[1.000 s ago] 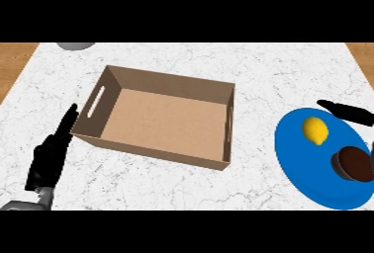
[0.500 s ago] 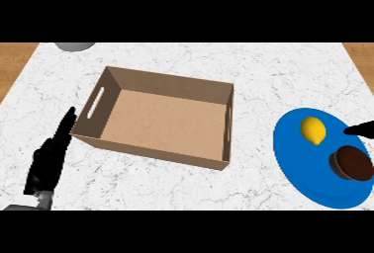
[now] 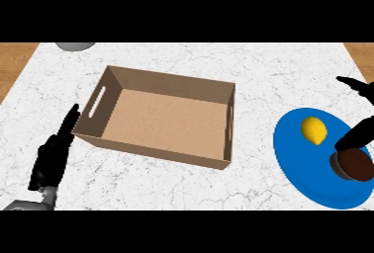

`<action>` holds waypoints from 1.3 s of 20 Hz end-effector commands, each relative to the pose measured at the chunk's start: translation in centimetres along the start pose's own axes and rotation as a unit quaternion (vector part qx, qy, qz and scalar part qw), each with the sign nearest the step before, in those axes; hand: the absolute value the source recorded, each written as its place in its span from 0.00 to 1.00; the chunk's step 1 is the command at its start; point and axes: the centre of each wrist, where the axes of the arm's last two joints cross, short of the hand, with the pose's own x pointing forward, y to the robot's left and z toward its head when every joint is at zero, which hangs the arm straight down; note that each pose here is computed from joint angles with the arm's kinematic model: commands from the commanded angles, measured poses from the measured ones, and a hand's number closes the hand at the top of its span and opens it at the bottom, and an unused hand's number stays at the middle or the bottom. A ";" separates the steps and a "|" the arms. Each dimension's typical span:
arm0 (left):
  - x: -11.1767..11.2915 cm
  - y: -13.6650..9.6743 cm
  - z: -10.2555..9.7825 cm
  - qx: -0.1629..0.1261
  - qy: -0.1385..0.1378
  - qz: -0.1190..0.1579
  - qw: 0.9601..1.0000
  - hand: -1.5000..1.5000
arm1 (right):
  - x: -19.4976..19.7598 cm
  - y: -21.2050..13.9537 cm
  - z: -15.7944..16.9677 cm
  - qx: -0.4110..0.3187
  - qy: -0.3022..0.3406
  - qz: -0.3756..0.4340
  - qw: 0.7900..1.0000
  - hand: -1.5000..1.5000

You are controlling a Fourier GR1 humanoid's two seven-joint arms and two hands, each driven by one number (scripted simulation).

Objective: Pick the lemon from the plate and place it in the cardboard box

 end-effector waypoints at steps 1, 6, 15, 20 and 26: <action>0.9 -1.1 0.4 0.005 -0.007 -0.002 1.000 0.50 | 2.8 0.8 0.8 0.025 0.037 0.018 0.999 0.00; -1.2 -0.3 1.0 0.000 -0.001 0.003 1.000 0.50 | 1.7 3.0 -0.5 0.013 0.058 0.012 0.998 0.00; -0.6 -1.0 1.1 -0.009 0.003 -0.005 1.000 0.50 | 0.4 3.3 -2.0 0.029 0.081 0.029 0.996 0.00; -0.5 1.9 -0.1 0.000 -0.001 0.001 1.000 0.50 | 1.4 6.6 -2.4 0.032 0.087 0.036 0.995 0.00; -0.3 0.3 -0.1 0.002 -0.005 -0.004 1.000 0.50 | -1.1 5.5 -1.9 0.015 0.081 0.021 0.996 0.00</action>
